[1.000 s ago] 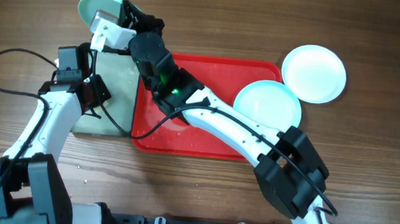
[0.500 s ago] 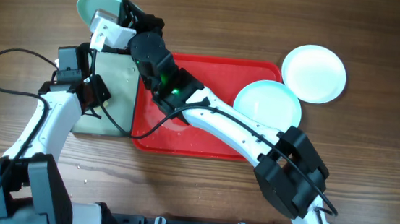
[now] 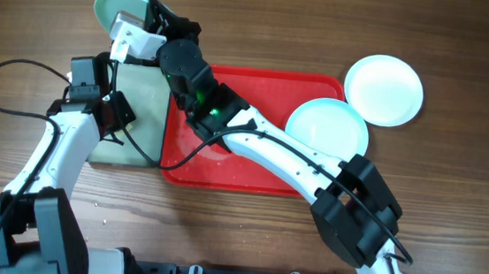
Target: Clean dirty plates on tray and stack at the side
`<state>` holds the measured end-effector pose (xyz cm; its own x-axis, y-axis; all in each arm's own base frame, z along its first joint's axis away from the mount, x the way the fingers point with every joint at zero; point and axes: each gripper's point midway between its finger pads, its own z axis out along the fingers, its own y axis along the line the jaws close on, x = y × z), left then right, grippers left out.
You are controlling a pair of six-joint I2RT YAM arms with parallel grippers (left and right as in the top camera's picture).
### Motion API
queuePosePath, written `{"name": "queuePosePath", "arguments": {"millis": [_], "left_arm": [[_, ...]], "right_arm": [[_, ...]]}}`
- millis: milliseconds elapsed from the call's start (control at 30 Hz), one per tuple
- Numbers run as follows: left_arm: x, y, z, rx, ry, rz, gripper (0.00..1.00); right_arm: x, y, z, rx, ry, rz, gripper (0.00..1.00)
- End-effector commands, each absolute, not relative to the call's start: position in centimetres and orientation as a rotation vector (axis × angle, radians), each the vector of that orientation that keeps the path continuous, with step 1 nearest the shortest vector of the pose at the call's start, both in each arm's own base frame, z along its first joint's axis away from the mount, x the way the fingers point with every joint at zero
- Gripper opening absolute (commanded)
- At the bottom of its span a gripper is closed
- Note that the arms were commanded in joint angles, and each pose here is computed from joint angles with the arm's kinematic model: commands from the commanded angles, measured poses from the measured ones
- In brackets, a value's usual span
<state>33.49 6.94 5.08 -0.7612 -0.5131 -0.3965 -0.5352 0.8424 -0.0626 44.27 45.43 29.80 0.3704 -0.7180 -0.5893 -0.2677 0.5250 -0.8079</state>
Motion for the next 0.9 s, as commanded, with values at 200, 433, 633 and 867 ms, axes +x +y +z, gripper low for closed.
{"name": "queuePosePath", "arguments": {"millis": [200,433,633,867], "left_arm": [[33.43,7.38,5.65,-0.802,2.588,0.092,0.04],[33.43,7.38,5.65,-0.802,2.588,0.092,0.04],[33.43,7.38,5.65,-0.802,2.588,0.092,0.04],[33.43,7.38,5.65,-0.802,2.588,0.092,0.04]], "right_arm": [[44.22,45.86,29.94,-1.018,1.195,-0.363,0.04],[44.22,45.86,29.94,-1.018,1.195,-0.363,0.05],[44.18,45.88,29.87,-1.021,1.196,-0.365,0.04],[44.26,45.73,29.66,-1.031,1.2,-0.385,0.04]]}}
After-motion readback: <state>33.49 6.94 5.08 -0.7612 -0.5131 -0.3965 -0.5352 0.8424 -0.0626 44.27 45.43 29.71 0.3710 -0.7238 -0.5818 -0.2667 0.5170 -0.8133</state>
